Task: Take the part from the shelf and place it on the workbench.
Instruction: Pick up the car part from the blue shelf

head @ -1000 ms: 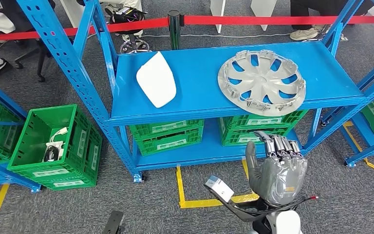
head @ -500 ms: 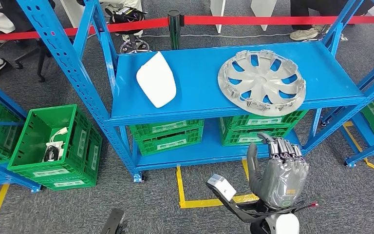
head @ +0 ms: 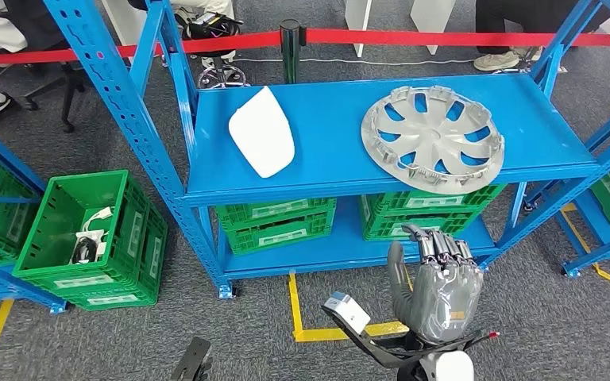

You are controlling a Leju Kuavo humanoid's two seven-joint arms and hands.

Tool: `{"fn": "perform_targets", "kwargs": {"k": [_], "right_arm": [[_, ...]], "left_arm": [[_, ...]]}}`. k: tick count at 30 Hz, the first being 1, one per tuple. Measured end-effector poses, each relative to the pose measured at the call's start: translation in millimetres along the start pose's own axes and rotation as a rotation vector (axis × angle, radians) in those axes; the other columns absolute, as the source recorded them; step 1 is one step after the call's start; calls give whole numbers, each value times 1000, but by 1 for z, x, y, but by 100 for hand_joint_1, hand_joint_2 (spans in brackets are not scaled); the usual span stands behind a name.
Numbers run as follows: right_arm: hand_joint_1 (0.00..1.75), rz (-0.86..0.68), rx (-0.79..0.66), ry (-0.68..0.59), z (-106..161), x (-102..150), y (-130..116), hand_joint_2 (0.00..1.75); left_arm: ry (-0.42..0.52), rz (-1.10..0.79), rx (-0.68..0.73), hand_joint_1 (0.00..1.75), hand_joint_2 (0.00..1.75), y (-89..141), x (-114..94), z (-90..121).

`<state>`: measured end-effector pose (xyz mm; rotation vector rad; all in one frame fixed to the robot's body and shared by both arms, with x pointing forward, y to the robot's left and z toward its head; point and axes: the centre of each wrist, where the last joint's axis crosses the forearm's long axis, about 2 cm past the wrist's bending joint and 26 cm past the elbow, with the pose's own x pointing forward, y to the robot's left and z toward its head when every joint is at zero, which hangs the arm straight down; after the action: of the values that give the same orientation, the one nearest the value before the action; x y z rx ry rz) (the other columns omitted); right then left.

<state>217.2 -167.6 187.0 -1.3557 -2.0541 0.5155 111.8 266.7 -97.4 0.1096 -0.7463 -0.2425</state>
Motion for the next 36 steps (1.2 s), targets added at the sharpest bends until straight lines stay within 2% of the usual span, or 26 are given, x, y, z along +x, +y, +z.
{"fn": "perform_targets", "kwargs": {"k": [15, 36], "right_arm": [[175, 3, 32, -4, 8, 0, 4, 175], [175, 1, 73, -19, 16, -2, 9, 175]], "left_arm": [[-17, -45, -27, 0, 175, -7, 8, -2], [-17, -96, -30, 0, 175, -9, 8, -2]]}}
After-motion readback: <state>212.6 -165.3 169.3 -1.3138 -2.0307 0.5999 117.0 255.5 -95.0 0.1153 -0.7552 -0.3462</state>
